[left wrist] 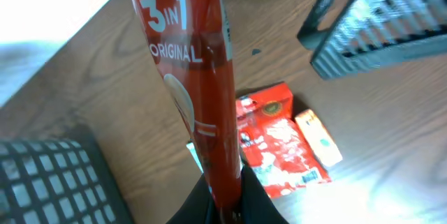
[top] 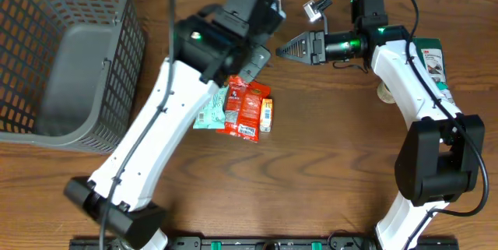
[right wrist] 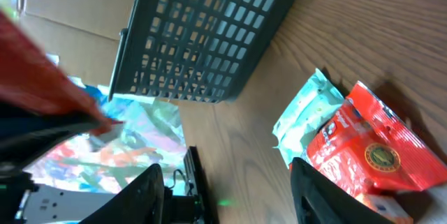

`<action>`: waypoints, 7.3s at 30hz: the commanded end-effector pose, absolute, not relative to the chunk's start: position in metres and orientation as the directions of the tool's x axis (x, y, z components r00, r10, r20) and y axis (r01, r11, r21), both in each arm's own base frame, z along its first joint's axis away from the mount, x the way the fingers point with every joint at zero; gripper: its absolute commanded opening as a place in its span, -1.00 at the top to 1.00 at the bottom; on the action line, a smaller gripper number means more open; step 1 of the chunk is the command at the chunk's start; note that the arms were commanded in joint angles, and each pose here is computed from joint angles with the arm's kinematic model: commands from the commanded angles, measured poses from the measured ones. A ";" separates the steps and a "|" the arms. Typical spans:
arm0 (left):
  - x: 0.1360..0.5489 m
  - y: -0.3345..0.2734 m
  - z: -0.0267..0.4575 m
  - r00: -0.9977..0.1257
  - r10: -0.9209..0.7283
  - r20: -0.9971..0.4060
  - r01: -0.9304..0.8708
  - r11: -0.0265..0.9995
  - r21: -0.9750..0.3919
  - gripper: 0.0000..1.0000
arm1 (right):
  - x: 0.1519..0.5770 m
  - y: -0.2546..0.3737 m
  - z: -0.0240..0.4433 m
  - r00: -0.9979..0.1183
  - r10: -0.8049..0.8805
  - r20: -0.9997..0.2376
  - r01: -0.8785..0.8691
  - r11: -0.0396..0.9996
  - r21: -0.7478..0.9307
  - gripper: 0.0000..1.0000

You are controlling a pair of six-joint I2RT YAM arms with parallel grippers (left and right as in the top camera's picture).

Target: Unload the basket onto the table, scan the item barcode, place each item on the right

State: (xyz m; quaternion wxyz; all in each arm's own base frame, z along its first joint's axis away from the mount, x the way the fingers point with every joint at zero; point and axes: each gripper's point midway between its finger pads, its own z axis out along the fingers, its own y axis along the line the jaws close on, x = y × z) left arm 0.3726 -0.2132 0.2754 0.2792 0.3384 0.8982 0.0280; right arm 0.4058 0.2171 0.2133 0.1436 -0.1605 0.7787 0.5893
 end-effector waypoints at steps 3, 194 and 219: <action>0.382 -0.207 0.255 -0.612 0.680 -0.403 0.599 0.732 0.325 0.85 | 0.406 0.201 0.215 -0.911 -0.060 -0.408 -0.411 0.229 0.883 0.00; 0.360 -0.017 0.280 -0.872 -0.303 -0.385 -0.331 0.943 0.008 -0.63 | 0.331 0.200 0.099 -0.928 -0.064 -0.368 -0.130 0.979 0.158 -0.24; 0.360 -0.017 0.280 -0.872 -0.303 -0.385 -0.331 0.943 0.008 -0.64 | 0.341 0.222 0.031 -0.855 -0.218 -0.471 -0.110 0.963 -0.247 0.41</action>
